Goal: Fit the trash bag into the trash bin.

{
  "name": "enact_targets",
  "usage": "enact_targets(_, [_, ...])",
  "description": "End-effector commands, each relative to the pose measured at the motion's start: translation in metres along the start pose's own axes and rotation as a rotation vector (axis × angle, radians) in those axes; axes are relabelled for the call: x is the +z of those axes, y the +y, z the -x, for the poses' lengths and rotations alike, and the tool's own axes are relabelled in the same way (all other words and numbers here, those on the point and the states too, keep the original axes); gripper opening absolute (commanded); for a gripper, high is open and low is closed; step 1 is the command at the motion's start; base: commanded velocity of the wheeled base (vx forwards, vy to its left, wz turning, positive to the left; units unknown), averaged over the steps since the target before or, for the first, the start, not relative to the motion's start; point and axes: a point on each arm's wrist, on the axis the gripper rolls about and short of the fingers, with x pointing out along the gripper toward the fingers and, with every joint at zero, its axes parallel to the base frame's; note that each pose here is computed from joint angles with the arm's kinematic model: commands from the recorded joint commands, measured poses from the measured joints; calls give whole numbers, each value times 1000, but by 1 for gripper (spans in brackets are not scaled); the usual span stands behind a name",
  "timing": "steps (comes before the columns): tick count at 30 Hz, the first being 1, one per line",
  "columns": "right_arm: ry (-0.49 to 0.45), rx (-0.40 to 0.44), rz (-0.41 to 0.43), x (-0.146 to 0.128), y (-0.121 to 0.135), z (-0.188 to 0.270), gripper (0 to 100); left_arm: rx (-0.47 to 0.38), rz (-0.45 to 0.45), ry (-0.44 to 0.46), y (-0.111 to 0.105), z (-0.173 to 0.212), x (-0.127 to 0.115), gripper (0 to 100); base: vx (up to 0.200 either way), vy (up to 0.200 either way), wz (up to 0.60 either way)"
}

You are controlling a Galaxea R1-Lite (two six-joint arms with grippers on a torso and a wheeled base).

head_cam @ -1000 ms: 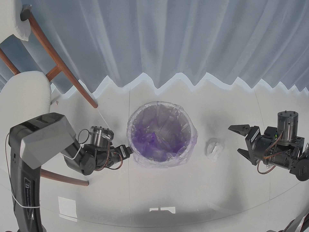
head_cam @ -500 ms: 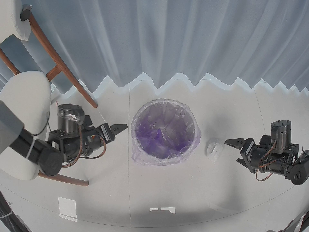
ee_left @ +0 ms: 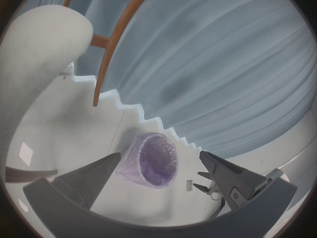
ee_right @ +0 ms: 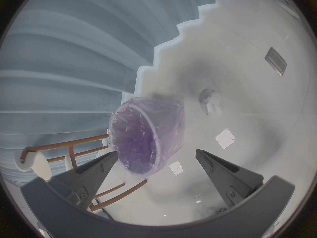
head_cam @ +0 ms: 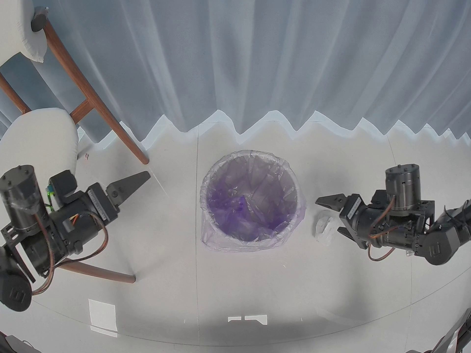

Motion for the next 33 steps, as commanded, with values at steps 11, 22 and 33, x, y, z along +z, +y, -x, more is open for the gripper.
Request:
enact_targets(11, [77, -217, 127, -32, 17, -110, 100, 2, -7, -177, 5, 90, -3, 100, 0, 0, 0])
enact_targets(22, [32, -264, 220, -45, 14, -157, 0, 45, -14, -232, 9, 93, 4, 100, 0, 0, 0])
enact_targets(33, [12, -252, 296, -28, 28, -132, 0, 122, -58, -206, 15, 90, 6, 100, 0, 0, 0])
